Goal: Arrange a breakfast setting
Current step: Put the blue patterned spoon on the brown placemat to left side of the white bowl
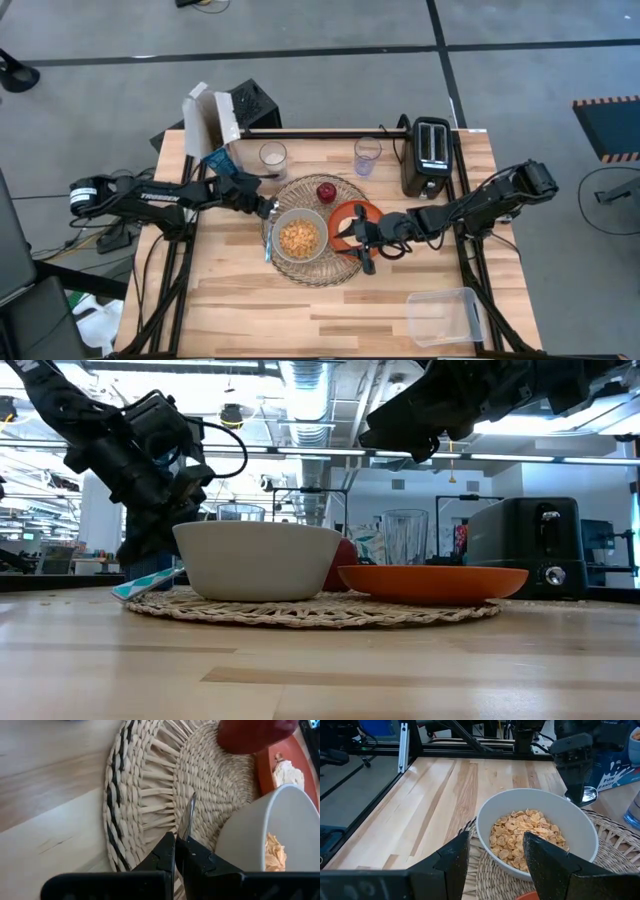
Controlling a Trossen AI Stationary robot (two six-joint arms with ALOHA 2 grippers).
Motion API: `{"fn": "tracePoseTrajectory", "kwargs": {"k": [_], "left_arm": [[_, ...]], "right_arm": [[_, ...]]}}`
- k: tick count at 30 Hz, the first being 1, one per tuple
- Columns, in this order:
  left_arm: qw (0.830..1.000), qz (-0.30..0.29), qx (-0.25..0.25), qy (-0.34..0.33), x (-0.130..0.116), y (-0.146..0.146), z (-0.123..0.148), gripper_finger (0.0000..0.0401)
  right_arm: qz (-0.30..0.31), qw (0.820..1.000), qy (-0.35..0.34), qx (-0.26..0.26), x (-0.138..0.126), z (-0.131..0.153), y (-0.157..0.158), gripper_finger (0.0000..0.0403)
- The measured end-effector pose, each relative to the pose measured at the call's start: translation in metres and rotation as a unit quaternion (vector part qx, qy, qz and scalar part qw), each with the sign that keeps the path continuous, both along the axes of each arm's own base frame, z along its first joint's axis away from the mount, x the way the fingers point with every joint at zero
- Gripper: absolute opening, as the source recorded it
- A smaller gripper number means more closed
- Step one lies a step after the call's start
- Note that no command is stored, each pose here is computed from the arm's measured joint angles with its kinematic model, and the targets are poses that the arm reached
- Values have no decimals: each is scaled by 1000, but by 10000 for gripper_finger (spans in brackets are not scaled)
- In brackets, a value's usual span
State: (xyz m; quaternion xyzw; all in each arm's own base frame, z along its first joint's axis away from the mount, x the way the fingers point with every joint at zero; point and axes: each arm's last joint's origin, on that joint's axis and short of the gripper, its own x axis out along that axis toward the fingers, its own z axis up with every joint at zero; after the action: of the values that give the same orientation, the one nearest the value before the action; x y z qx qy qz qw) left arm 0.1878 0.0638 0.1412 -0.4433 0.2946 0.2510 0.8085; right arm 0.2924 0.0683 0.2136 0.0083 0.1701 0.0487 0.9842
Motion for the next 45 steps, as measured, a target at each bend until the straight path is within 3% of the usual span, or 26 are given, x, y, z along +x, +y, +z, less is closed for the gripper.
{"fn": "tracePoseTrajectory", "kwargs": {"k": [11, 22, 36, 45], "left_arm": [[999, 27, 24, 9, -1, 2, -1, 1], [1000, 14, -5, -20, 2, 1, 2, 1], [998, 58, 35, 16, -1, 3, -1, 1], [997, 51, 52, 30, -1, 4, -3, 1]], "right_arm": [[0, 1000, 0, 0, 0, 0, 0, 211], [-2, 1000, 1, 8, 0, 0, 0, 211], [-3, 1000, 0, 8, 0, 0, 0, 211], [-4, 1000, 0, 8, 0, 0, -1, 211]]}}
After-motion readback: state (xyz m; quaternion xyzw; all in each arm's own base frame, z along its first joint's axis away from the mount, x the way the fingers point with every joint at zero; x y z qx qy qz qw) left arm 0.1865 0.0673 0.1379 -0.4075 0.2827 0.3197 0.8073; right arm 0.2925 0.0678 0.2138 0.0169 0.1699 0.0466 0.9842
